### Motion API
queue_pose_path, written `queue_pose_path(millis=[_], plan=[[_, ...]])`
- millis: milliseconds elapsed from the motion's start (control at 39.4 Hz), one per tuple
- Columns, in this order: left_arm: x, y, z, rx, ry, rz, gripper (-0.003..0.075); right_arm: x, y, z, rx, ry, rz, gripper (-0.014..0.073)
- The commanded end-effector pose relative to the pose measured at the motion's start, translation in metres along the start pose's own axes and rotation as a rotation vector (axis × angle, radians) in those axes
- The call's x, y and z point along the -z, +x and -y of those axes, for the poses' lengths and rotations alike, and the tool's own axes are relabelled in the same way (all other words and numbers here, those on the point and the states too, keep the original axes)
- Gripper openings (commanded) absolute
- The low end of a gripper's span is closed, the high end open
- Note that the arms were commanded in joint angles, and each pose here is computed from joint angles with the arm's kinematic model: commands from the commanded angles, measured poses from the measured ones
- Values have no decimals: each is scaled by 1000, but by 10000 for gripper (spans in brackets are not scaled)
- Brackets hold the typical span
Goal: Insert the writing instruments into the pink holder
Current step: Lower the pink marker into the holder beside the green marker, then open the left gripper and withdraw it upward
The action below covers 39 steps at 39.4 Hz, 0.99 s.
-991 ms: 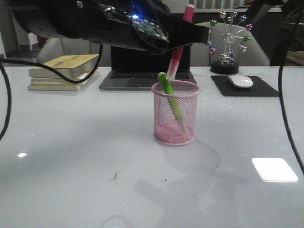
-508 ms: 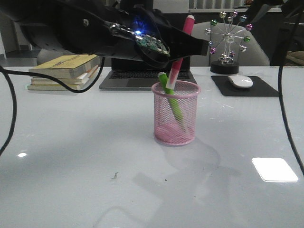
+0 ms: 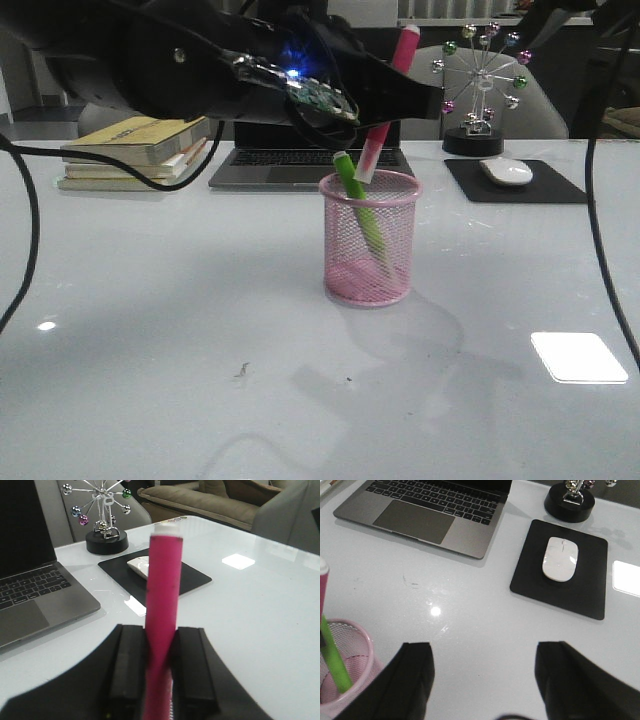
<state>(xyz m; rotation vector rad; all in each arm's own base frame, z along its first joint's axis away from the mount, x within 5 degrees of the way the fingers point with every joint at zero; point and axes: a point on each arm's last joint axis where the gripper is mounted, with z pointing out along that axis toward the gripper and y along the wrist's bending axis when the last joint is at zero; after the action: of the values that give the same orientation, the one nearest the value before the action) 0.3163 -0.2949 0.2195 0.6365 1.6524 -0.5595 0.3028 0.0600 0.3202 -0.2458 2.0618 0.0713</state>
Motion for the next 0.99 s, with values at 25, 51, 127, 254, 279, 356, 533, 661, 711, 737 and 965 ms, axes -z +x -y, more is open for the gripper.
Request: queue_pose_path(millis=[25,51,127,254,279,356,533,661,711,737,965], plan=[[8,-39,4,-6,17,175,213,19,-26,3,20,12,156,542],[8,-39,4,-6,17,175,230,19,-26,3,20,12,156,542],[8,-39,4,-6,17,175,284,19,-26,3,20,12,156,542],[8,-39,4,-6,17,175,342,19,-26,3,20,12,153,542],[8,-39,4,-6,17,175,347,19,-26,3,20,12,152,542],[8,-39,4,-6,17,175,354,19,-26,3,20,12,150,542],[8,-39,4,-4,16,177,353,19,-26,3,20,12,150,542],[9,-41,4,-4,16,202,353,19,-26,3,20,12,156,542],[10,-43,3,-4,14,204,353,19,-27,3,20,12,158,542],[10,-44,3,-4,14,205,353,19,-27,3,20,12,159,542],[20,-62,-9,-1,-16,247,353,19,-27,3,20,12,159,542]])
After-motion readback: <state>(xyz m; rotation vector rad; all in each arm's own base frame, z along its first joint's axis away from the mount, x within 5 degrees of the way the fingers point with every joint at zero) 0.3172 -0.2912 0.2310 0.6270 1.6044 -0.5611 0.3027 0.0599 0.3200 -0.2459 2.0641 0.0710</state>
